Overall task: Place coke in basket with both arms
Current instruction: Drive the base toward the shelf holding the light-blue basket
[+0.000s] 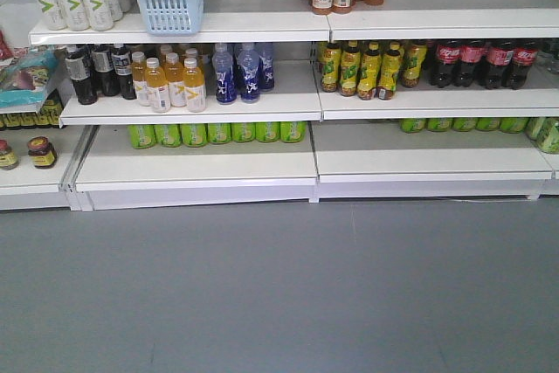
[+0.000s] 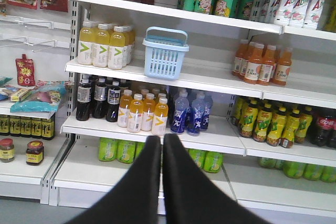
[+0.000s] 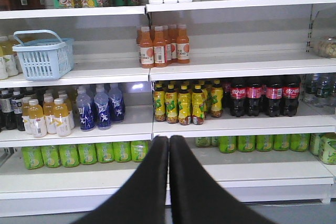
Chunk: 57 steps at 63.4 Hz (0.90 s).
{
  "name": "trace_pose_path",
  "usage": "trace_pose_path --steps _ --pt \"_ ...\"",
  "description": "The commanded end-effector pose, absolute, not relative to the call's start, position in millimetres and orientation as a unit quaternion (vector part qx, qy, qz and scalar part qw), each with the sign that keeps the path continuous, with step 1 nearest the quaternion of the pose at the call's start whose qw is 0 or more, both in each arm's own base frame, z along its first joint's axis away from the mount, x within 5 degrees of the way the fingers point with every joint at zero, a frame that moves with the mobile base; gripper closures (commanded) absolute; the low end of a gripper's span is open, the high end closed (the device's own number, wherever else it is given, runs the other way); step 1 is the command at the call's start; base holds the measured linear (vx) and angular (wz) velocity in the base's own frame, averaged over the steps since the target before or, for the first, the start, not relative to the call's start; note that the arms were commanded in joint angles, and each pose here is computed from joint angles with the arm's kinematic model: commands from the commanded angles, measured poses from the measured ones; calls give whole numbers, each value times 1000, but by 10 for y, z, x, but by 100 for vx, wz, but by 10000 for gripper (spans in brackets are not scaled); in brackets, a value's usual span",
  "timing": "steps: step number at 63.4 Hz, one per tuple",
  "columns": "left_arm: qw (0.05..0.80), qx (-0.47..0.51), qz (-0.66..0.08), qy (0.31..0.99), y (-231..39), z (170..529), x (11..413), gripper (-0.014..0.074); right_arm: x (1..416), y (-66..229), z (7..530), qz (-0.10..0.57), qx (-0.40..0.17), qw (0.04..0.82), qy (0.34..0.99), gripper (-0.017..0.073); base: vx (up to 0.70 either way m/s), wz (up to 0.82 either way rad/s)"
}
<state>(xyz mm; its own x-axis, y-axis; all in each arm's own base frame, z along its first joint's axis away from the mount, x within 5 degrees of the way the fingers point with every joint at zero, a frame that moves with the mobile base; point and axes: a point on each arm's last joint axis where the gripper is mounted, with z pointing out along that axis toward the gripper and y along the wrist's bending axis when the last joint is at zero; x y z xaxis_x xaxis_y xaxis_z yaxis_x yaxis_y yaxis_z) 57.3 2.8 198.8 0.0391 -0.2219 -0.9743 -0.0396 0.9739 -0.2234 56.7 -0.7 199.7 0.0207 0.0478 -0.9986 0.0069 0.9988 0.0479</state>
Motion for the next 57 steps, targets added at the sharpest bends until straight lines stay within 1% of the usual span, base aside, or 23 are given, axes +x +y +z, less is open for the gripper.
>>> trace_pose_path --steps 1,57 --pt "744 -89 -71 659 21 2051 556 600 558 -2 2018 11 14 738 674 564 0 0" --pt "744 -89 -71 659 21 2051 556 600 558 -2 2018 11 14 738 674 564 0 0"
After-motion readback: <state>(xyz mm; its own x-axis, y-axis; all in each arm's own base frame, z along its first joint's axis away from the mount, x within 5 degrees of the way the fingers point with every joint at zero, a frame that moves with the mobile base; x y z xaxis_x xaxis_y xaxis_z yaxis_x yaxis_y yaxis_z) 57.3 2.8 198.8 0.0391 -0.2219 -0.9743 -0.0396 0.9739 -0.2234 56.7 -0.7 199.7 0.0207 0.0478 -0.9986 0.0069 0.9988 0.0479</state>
